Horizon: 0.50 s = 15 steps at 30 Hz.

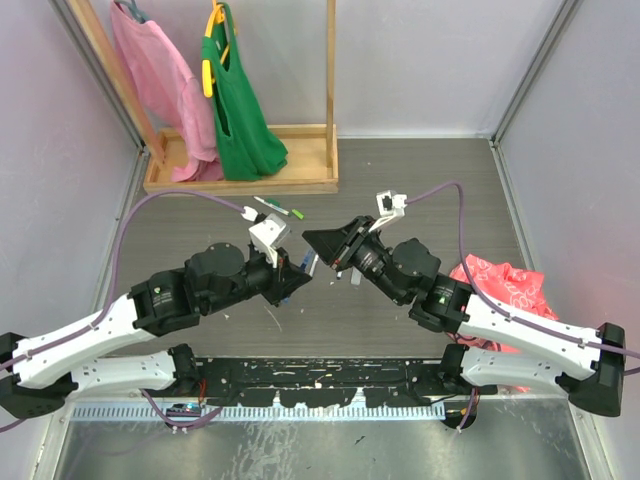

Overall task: Insert the pens into the pen caps
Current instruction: Place the pen at the center of the board.

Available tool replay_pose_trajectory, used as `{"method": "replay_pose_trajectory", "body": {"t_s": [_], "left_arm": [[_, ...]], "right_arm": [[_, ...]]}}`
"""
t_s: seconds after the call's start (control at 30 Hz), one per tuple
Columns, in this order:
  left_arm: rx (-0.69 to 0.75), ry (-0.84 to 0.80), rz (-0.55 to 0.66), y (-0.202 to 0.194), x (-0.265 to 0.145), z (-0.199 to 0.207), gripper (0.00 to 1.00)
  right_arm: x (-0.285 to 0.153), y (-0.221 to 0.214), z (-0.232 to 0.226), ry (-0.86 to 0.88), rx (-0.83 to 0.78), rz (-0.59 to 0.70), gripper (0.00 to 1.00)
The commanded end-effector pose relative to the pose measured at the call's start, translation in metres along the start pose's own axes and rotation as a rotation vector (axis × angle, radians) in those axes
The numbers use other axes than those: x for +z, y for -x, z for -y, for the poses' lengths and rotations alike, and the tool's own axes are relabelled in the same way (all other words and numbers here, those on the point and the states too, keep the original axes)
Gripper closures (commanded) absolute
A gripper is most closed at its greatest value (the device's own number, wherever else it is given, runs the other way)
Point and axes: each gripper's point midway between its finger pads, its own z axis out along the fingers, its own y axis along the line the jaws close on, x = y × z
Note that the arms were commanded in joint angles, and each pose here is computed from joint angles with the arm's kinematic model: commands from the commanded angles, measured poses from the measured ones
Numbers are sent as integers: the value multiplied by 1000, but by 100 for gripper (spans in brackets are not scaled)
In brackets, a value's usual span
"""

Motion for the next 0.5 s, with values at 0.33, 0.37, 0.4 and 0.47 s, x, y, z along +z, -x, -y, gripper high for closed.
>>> {"method": "replay_pose_trajectory", "body": {"t_s": [0.33,0.37,0.4,0.47], "left_arm": [[-48,-18,470,149,-39,19,100],[-48,-16,477,151,-40,19,100],[-47,-16,482,152,-42,19,100],[-48,-19,489,155,-43,20,100]], "right_arm": [[-45,-153,30,-84,-60,-406,100],[-48,-159,31,-92,-66,-417,100],[-51,-167,32,-98,-72,-432,100],[-56,-180,31,-99,-78,-455,100]]}}
